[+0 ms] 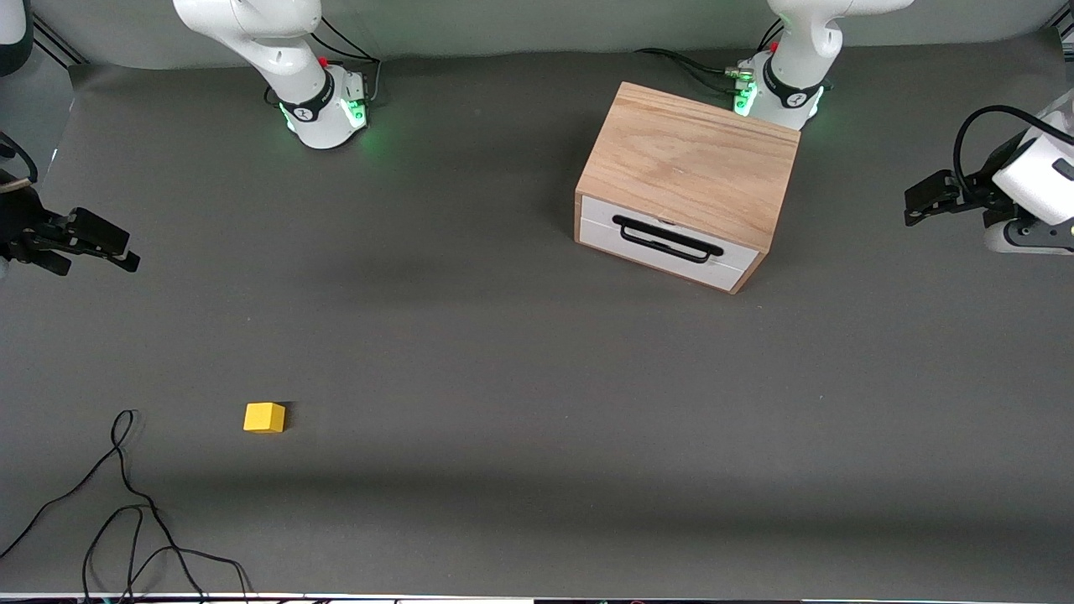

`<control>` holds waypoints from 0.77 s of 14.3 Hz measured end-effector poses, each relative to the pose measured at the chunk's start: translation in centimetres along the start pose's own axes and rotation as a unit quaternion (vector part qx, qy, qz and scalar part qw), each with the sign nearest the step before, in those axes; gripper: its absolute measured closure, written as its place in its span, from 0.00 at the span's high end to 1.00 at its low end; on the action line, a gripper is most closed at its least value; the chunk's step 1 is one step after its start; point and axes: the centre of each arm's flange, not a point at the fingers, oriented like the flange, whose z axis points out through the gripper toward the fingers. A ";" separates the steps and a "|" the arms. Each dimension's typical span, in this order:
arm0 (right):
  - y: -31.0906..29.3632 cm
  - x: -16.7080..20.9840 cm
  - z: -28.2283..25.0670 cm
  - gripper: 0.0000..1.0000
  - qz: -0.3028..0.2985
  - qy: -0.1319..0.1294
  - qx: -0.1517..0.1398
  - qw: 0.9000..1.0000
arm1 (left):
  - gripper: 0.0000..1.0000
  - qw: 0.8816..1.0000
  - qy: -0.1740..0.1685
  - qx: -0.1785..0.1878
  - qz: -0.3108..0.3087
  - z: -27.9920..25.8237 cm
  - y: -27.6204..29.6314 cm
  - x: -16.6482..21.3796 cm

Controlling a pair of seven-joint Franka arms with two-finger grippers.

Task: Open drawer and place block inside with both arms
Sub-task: 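Move the left gripper toward the wooden box's drawer handle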

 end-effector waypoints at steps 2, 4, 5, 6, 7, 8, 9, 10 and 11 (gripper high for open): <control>0.0 -0.1 0.1 1.00 0.000 -0.005 0.000 1.000 | 1.00 1.000 0.000 0.000 0.000 0.0 0.0 0.0; 0.0 -0.2 0.3 1.00 0.000 -0.012 0.000 1.000 | 1.00 1.000 0.000 0.000 0.000 0.0 0.0 0.0; 0.0 -0.2 0.4 1.00 0.000 -0.016 0.001 1.000 | 1.00 1.000 0.000 0.000 0.000 0.0 0.0 0.0; 0.0 -0.2 0.6 1.00 0.000 -0.018 0.001 1.000 | 1.00 1.000 0.000 0.000 0.000 0.1 0.0 0.0; 0.0 -0.1 0.8 1.00 0.000 -0.020 0.001 1.000 | 1.00 1.000 -0.001 0.000 0.001 0.2 0.1 0.0; 0.0 0.1 1.2 1.00 0.000 -0.022 0.001 1.000 | 1.00 1.000 -0.003 0.000 0.002 0.3 0.2 0.0; 0.0 0.3 1.7 1.00 0.000 -0.024 0.001 1.000 | 1.00 1.000 -0.003 0.000 0.004 0.3 0.6 0.0; 0.1 0.7 2.2 1.00 0.000 -0.023 0.001 1.000 | 1.00 1.000 -0.003 0.000 0.003 0.3 1.5 0.0; 0.1 1.2 2.8 1.00 0.000 -0.022 0.001 1.000 | 1.00 1.000 -0.003 0.002 -0.010 0.3 3.0 0.0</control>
